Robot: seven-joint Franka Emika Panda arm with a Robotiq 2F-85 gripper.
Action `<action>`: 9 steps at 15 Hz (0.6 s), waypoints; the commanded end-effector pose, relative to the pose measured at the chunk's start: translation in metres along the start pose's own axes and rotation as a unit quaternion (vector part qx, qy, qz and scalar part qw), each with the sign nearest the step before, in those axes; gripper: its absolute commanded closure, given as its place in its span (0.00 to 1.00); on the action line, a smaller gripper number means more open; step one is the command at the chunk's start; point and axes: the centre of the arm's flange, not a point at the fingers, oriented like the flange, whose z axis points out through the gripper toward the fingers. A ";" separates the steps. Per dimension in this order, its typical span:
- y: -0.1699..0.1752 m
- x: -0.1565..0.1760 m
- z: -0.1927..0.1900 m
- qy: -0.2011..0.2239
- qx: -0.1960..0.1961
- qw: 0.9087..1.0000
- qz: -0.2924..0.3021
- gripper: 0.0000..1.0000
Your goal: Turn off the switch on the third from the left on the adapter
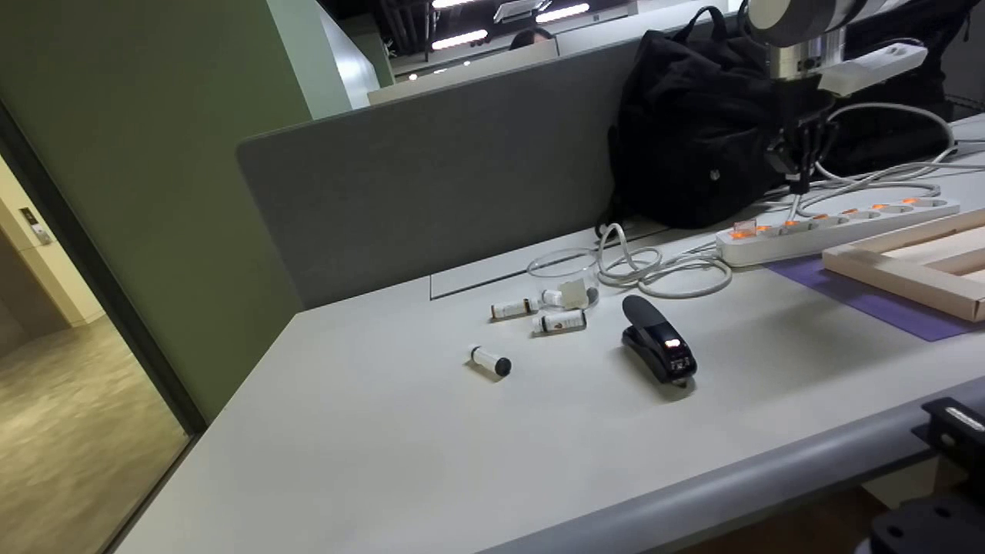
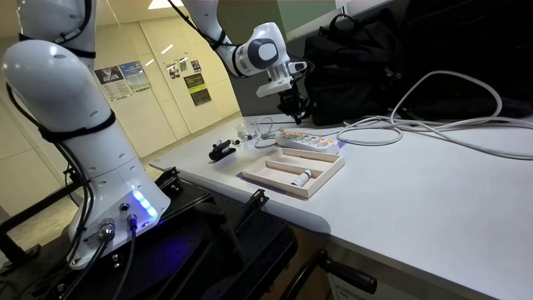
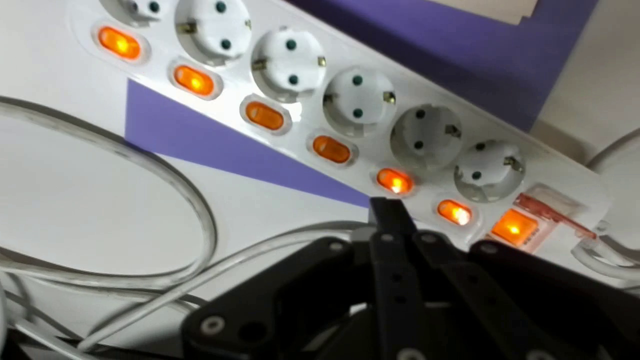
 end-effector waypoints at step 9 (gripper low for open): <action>-0.002 0.043 0.044 -0.063 0.034 0.997 -0.012 1.00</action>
